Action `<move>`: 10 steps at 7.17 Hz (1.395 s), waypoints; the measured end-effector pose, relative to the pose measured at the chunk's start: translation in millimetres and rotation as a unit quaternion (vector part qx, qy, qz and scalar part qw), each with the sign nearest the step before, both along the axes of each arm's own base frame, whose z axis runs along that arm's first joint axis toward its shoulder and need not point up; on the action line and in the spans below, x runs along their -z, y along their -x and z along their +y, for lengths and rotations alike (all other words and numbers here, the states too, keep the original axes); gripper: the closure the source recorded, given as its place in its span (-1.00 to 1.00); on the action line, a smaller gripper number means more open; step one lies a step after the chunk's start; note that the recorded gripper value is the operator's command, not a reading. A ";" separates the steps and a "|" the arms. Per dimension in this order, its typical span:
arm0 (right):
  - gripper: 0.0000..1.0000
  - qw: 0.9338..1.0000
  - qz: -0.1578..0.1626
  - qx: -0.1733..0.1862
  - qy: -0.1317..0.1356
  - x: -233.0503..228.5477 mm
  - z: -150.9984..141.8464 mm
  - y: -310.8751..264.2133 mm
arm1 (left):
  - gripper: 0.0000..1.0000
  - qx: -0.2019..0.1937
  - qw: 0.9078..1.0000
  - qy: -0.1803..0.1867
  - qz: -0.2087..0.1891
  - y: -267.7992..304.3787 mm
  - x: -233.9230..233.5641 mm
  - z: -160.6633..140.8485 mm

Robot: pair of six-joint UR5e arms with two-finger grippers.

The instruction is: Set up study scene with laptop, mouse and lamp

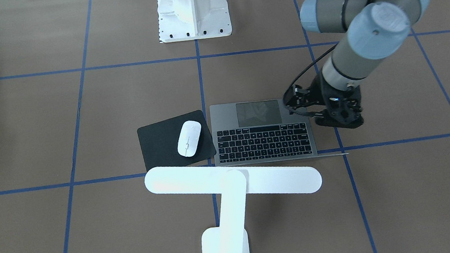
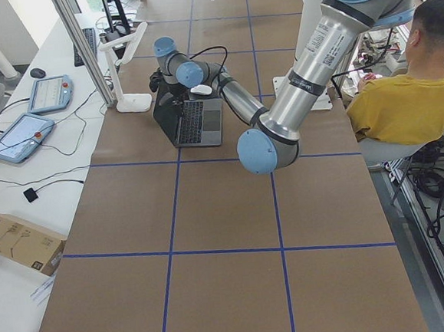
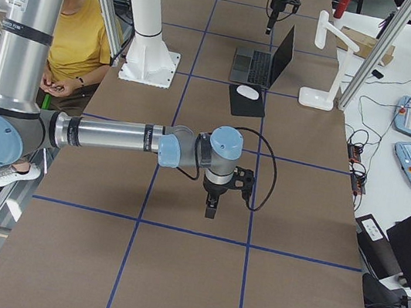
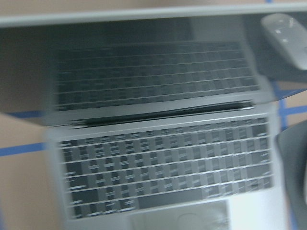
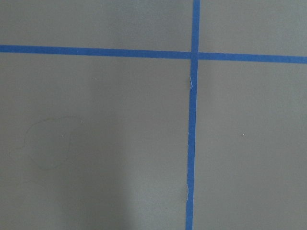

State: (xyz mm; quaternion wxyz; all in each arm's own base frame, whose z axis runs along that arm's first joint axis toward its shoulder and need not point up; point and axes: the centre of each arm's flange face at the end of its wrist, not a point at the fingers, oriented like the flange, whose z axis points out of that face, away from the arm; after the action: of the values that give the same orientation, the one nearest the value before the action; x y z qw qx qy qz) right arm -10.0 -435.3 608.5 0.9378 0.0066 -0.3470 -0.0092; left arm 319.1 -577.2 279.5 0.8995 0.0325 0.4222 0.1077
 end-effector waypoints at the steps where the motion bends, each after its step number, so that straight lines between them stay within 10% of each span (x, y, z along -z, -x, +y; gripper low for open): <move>1: -1.00 1.000 -0.001 -0.002 -0.004 2.5 -0.9 -3.3 | -0.99 -0.011 1.000 -0.022 -0.015 50.2 -29.5 -8.4; 4: -1.00 0.999 -0.010 -0.011 -0.038 11.4 -4.4 -13.0 | -1.00 -0.032 0.996 -0.070 -0.055 217.0 -150.2 -15.6; 10: -1.00 0.998 -0.007 -0.020 -0.054 -23.8 8.1 -68.6 | -1.00 -0.013 0.998 -0.030 -0.057 392.1 -327.7 60.4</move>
State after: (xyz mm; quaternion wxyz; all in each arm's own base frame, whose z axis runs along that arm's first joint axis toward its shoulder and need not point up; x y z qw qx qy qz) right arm 58.7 -427.2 632.2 0.9337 0.0646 -0.3520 -0.0090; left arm -73.0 -516.8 607.1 0.9194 0.0479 0.3668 0.1338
